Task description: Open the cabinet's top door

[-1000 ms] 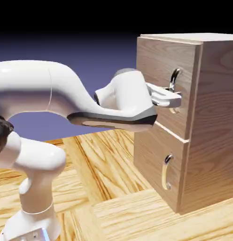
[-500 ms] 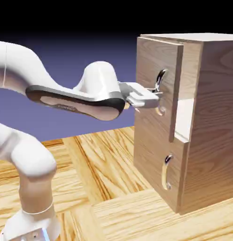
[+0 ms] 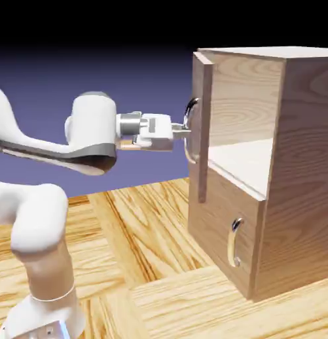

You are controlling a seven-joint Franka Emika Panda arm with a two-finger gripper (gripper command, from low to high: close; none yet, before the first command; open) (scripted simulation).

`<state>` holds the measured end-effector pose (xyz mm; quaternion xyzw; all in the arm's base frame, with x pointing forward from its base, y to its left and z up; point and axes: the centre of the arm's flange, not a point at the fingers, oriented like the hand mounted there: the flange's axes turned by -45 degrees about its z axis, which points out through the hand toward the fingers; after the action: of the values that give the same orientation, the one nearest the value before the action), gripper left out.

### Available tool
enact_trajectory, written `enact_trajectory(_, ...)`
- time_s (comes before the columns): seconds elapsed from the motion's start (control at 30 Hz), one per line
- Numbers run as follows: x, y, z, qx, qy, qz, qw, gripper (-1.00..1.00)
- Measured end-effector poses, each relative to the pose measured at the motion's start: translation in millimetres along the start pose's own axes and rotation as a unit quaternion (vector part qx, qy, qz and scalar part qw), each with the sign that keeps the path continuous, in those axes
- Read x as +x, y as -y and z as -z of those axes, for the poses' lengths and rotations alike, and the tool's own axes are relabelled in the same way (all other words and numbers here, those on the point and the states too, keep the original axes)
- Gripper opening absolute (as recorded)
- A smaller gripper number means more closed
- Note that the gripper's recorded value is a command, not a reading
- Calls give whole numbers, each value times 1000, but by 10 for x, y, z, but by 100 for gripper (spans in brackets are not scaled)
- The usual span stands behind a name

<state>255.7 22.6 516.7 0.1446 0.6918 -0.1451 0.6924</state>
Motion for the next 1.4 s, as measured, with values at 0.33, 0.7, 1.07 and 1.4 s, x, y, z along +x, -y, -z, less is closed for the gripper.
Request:
enact_trajectory(0.33, 0, -112, 234, 36, 0, 0, 999, -100)
enact_trajectory(0.7, 2, -358, 636, 100, 1, 2, 995, -100)
enact_trajectory(1.07, -1, -869, 1221, 206, 0, 0, 979, -100)
enact_trajectory(1.4, -3, -1678, 1786, 336, 0, 0, 942, -100)
